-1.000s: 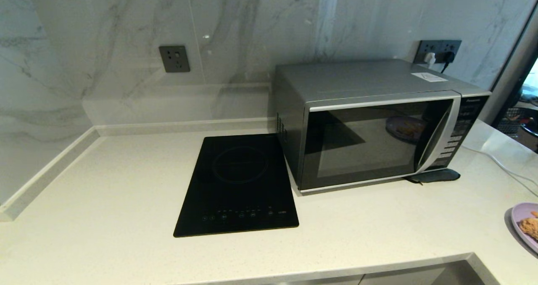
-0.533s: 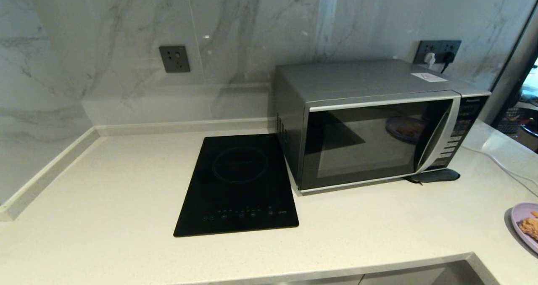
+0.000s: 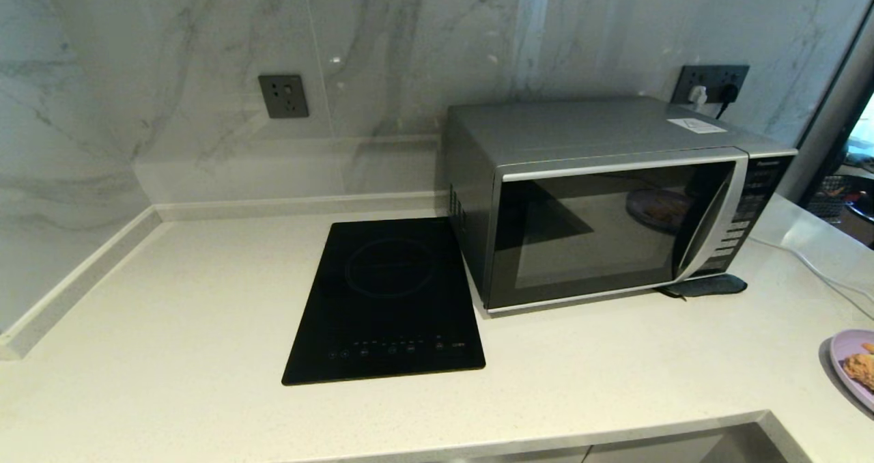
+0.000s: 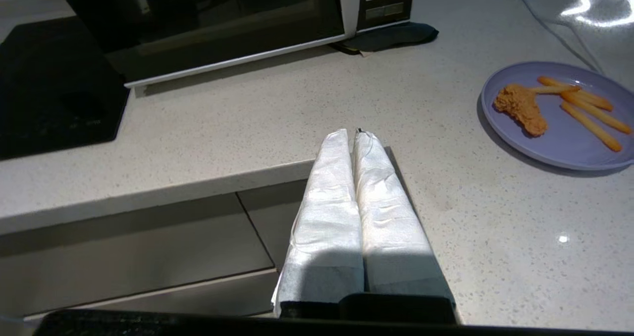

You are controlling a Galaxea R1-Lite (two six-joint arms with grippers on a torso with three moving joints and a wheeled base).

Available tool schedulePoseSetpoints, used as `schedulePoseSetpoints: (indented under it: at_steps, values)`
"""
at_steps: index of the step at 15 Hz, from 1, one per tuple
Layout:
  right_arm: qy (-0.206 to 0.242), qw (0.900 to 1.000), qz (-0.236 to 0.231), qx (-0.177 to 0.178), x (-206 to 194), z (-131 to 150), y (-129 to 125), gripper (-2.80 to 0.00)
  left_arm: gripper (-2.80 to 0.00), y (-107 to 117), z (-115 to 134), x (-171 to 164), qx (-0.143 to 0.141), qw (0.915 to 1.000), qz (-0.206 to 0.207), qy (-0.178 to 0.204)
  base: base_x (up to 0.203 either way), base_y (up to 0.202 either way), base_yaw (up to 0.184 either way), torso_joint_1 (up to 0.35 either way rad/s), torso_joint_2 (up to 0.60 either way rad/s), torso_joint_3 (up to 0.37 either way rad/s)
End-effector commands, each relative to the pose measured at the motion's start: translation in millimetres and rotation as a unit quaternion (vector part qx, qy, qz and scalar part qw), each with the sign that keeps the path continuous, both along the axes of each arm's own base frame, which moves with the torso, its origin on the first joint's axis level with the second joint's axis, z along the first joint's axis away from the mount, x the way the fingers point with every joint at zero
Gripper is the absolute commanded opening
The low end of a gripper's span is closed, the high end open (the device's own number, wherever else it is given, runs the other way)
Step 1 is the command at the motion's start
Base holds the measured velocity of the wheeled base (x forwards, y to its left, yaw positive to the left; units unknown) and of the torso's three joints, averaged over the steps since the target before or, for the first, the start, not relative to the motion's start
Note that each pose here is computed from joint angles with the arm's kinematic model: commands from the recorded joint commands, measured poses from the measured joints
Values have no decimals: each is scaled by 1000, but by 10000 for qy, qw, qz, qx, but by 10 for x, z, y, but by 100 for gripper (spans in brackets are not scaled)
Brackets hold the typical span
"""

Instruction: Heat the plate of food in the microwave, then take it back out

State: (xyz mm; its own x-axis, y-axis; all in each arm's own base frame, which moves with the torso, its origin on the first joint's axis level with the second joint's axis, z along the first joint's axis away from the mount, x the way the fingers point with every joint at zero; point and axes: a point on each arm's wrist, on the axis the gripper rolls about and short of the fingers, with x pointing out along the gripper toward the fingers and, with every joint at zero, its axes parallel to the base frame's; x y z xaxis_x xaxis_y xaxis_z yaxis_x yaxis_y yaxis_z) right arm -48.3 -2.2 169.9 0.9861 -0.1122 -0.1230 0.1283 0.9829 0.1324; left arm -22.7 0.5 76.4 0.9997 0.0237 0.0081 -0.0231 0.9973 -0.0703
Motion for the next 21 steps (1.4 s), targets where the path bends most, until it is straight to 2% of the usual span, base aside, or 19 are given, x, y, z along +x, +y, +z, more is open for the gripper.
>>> schedulePoseSetpoints:
  at_steps: [1, 5, 7, 8, 9, 10, 11, 12, 15, 19, 21]
  values:
    - [-352, 9993, 100, -96, -173, -202, -7, -280, -280, 0, 0, 1, -6, 10000, 4, 2, 0, 0, 0, 0, 0, 0]
    - [-59, 9997, 178, -171, -66, -559, -1, -280, -280, 0, 0, 1, -2, 10000, 4, 2, 0, 0, 0, 0, 0, 0]
    - [-271, 9990, 167, -320, 98, -722, -1, -280, -280, 0, 0, 1, -2, 10000, 4, 2, 0, 0, 0, 0, 0, 0]
    - [-467, 9978, 160, -446, 182, -818, -1, -280, -280, 0, 0, 1, -2, 10000, 4, 2, 0, 0, 0, 0, 0, 0]
    - [-844, 9949, 157, -539, 224, -826, 0, -280, -280, 0, 0, 1, -2, 10000, 4, 2, 0, 0, 0, 0, 0, 0]
    - [-958, 9934, 175, -611, 240, -839, 1, -280, -280, 0, 0, 1, -2, 10000, 4, 2, 0, 0, 0, 0, 0, 0]
    - [-926, 9937, 287, -555, 249, -866, 6, -280, -280, 0, 0, 1, -2, 10000, 4, 2, 0, 0, 0, 0, 0, 0]
    - [-871, 9949, 359, -353, 253, -888, 9, -280, -280, 0, 0, 1, -2, 10000, 4, 2, 0, 0, 0, 0, 0, 0]
    - [-675, 9970, 374, -51, 255, -934, 11, -280, -280, 0, 0, 1, -3, 10000, 4, 2, 0, 0, 0, 0, 0, 0]
    - [-613, 9972, 394, -170, 256, -945, 11, -280, -280, 0, 0, 1, -9, 10000, 4, 2, 0, 0, 0, 0, 0, 0]
    - [-625, 9974, 364, -12, 255, -945, 10, -280, -280, 0, 0, 1, -2, 10000, 4, 2, 0, 0, 0, 0, 0, 0]
